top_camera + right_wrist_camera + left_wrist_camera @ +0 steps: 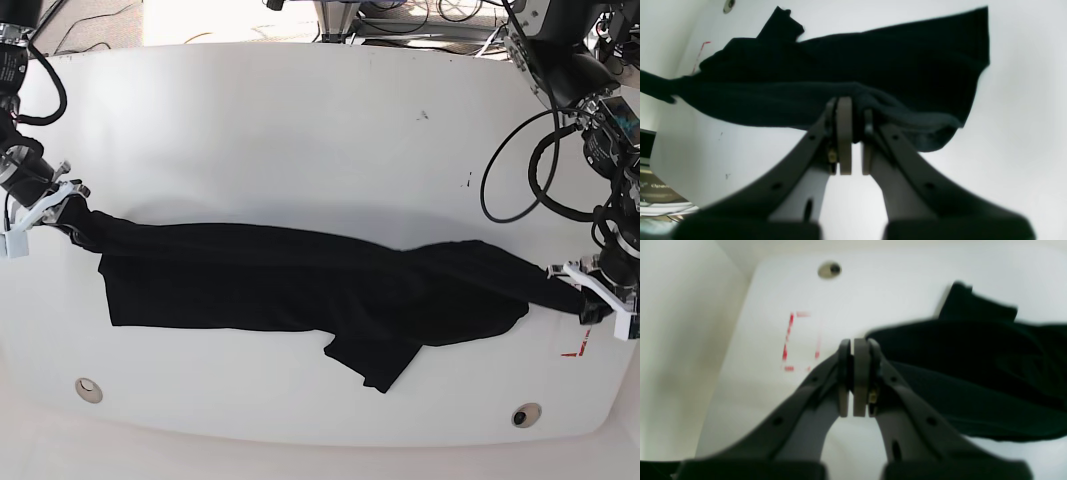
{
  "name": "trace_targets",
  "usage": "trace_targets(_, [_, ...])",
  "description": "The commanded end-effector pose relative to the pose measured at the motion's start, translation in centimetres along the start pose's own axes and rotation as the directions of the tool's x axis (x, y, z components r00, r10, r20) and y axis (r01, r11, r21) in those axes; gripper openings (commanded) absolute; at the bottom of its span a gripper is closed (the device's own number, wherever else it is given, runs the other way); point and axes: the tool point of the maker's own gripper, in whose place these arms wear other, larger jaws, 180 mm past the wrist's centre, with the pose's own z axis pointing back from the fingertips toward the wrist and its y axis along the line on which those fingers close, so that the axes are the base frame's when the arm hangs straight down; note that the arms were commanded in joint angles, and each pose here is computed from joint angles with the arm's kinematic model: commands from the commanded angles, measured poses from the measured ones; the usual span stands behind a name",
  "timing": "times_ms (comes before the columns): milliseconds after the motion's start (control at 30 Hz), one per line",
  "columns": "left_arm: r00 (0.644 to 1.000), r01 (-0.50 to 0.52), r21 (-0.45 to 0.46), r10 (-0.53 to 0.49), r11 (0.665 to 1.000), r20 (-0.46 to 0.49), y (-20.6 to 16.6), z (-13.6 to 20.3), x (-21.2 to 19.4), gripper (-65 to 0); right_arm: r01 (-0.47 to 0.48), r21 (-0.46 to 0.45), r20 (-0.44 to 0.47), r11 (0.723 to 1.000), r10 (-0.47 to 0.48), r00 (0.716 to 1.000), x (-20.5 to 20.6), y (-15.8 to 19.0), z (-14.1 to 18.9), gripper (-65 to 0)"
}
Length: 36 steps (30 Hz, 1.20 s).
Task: Layout the t-shirt on the table in an organized manner, then fold the t-shirt properly
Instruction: 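Lay the stretched t-shirt flat, dragging it across the table, then release the t-shirt and move the right gripper to its hem corner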
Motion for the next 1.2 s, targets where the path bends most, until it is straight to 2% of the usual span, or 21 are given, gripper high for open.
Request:
trace_targets(0, [1.0,0.018,0.014,-0.018,1.0,-0.006,0.6,0.6,-1.1,-65.0,0.001,0.006,0.021,1.0,-0.001,1.0,-0.5,0.7,0.6,-65.0])
trace_targets(167, [0.991,0.019,-0.016,-0.021,1.0,-0.13,0.0,1.3,-6.4,-65.0,0.072,0.015,-0.029,0.997,-0.071,0.997,-4.3,1.4,0.8,-65.0])
trace_targets(433, [0.961,-0.078,-0.076,0.054,0.994,-0.273,-0.7,4.1,-13.6,-65.0,0.166,0.008,-0.095,0.986,-0.164,0.982,-9.1,2.5,1.7,-65.0])
trace_targets(700, [0.919,-0.131,-0.051,0.102,0.99,-0.38,0.3,7.3,-18.3,-65.0,0.205,-0.021,-0.147,0.978,-0.206,0.967,-11.5,2.3,2.6,-65.0])
trace_targets(900, [0.878,-0.116,-0.015,0.095,0.993,-0.469,1.6,9.8,-21.4,-65.0,0.219,-0.042,-0.177,0.975,-0.223,0.959,-12.8,2.1,3.1,-64.5])
trace_targets(967, [0.868,-0.105,-0.017,0.083,0.994,-0.49,1.7,10.2,-22.0,-65.0,0.223,-0.047,-0.186,0.974,-0.228,0.956,-13.1,2.1,3.3,-62.1])
trace_targets(1033, [0.859,-0.1,-0.017,0.077,0.995,-0.506,1.8,10.6,-22.5,-65.0,0.226,-0.051,-0.191,0.973,-0.232,0.954,-13.3,2.0,3.4,-56.8])
trace_targets(1167, [0.847,-0.097,-0.014,0.075,0.995,-0.526,1.9,11.2,-23.1,-64.6,0.232,-0.057,-0.204,0.971,-0.239,0.949,-13.9,2.0,3.6,-36.6])
